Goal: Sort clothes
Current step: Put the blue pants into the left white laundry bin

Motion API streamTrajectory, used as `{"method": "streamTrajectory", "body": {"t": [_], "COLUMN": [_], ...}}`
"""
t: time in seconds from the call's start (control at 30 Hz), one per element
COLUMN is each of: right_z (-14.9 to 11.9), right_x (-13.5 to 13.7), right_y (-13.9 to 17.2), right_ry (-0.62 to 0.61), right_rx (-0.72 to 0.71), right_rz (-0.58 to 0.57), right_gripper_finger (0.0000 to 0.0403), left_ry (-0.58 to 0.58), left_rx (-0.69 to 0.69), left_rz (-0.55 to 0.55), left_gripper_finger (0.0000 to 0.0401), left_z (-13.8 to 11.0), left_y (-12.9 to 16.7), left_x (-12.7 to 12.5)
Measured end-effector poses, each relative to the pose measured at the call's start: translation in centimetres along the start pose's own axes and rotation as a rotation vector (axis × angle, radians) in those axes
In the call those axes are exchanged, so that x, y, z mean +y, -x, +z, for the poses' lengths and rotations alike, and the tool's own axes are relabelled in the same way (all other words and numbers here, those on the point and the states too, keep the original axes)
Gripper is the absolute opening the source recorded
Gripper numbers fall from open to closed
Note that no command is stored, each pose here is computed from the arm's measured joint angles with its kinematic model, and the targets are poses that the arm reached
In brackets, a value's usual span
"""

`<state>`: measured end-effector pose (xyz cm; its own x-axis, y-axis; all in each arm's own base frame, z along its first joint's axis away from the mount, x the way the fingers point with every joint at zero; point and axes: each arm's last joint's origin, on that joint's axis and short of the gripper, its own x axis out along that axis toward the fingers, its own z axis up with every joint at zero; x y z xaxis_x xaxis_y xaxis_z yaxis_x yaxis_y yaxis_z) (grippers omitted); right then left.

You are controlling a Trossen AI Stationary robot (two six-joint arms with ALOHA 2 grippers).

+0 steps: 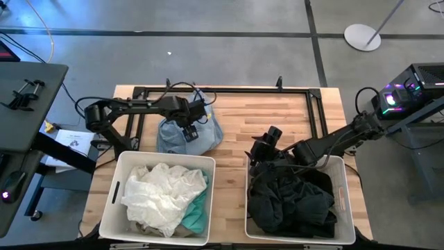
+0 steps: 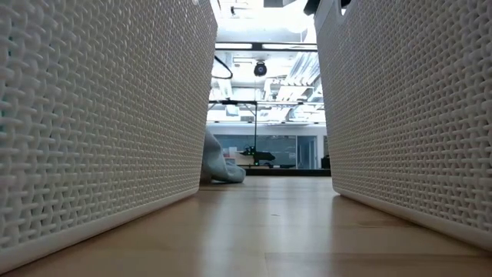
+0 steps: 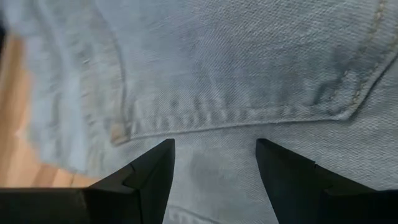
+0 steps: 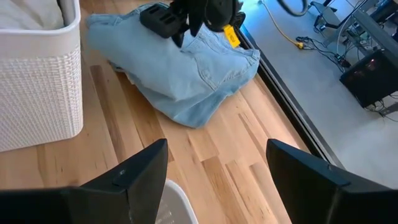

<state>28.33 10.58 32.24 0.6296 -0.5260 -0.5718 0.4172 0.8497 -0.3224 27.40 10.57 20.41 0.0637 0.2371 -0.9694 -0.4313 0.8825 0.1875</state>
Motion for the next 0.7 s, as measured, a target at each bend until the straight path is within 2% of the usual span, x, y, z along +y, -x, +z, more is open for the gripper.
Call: {"method": "streamTrajectory", "body": {"t": [0.13, 0.23, 0.33, 0.47, 0.5, 0.7], "right_z": [0.0, 0.0, 0.0, 0.1, 0.1, 0.0], "right_x": [0.0, 0.0, 0.0, 0.0, 0.0, 0.0], "right_y": [0.0, 0.0, 0.0, 0.0, 0.0, 0.0], "right_ry": [-0.002, -0.003, -0.001, -0.006, -0.006, -0.003], "right_rx": [-0.001, -0.001, -0.002, -0.003, -0.003, -0.002], "right_rz": [0.001, 0.003, 0.005, 0.005, 0.005, 0.005], "right_gripper_finger": [0.0259, 0.0259, 0.0259, 0.0259, 0.0259, 0.0259], "left_ry": [-0.027, -0.028, -0.030, -0.070, -0.074, -0.087], "left_rx": [-0.016, -0.021, -0.030, -0.045, -0.047, -0.134], "left_rz": [-0.059, -0.065, -0.070, -0.091, -0.094, -0.083], "left_gripper_finger": [0.0213, 0.0193, 0.0142, 0.0031, 0.0017, 0.0002], "left_z": [-0.3, -0.7, -0.9, -1.1, -1.1, -0.1], "left_y": [-1.4, -2.0, -2.6, -3.1, -3.1, -0.1], "left_x": [-0.4, -0.5, -0.7, -0.8, -0.9, -1.3]}}
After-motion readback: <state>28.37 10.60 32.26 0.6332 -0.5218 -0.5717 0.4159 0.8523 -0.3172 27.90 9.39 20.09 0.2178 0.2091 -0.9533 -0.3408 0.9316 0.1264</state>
